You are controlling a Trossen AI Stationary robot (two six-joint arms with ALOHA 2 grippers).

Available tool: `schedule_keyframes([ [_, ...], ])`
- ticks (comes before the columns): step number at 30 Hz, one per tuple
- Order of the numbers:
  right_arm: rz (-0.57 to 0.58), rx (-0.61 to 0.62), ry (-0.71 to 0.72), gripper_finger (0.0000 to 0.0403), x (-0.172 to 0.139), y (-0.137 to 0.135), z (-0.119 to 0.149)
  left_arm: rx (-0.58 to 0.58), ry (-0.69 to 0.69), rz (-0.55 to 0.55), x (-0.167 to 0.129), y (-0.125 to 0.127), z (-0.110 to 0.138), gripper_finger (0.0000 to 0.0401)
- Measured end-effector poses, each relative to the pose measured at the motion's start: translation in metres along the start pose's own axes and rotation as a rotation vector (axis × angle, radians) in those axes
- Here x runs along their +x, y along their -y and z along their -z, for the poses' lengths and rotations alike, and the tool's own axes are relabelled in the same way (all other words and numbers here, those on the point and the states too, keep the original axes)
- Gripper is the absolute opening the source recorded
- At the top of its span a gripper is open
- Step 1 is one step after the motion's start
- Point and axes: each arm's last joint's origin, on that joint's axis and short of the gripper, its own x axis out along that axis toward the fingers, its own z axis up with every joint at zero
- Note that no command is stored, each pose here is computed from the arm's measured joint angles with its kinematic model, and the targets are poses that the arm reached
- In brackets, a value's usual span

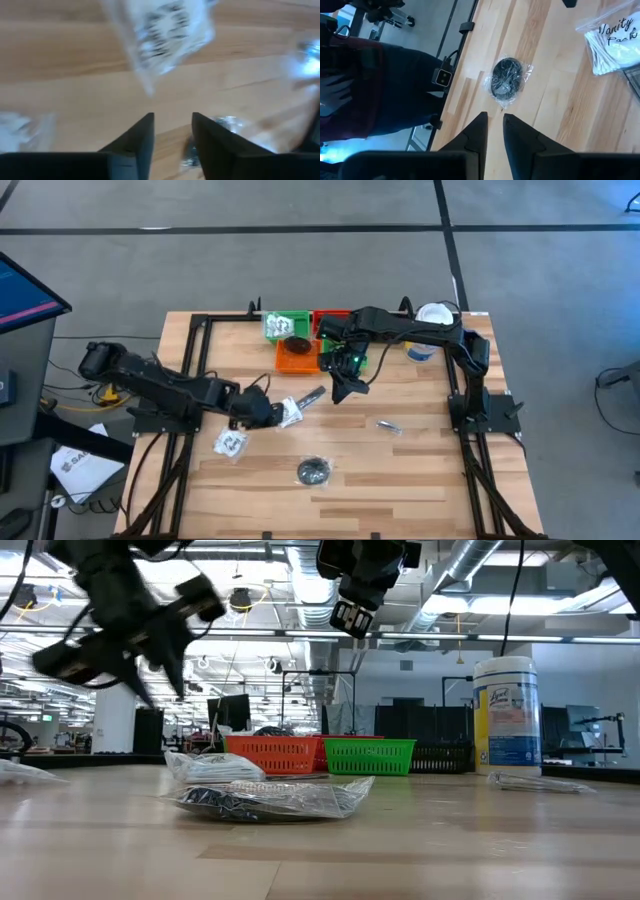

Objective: Pick & Place Travel size toiletries
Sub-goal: Put the vanity pack into the green bin

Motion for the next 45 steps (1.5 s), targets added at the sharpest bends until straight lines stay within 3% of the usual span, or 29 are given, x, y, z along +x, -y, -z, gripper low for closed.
schedule_keyframes([
  [4, 0.000, -0.004, -0.002, 0.0053, 0.000, 0.000, 0.000, -0.059, 0.025, -0.026, 0.007, -0.019, 0.014, 0.0168],
  [11, -0.001, -0.018, -0.003, 0.0053, 0.000, 0.000, 0.000, -0.189, 0.145, 0.160, 0.022, -0.039, 0.024, 0.0200],
  [25, 0.006, -0.017, 0.006, 0.0053, -0.004, 0.003, 0.001, -0.212, 0.266, 0.142, 0.033, -0.057, 0.002, 0.0187],
  [36, 0.009, -0.015, 0.010, 0.0053, -0.005, 0.004, 0.001, -0.204, 0.278, 0.181, 0.037, -0.059, -0.007, 0.0182],
  [45, 0.009, -0.018, 0.010, 0.0053, -0.005, 0.004, 0.001, -0.150, 0.268, 0.130, 0.049, -0.062, -0.008, 0.0182],
])
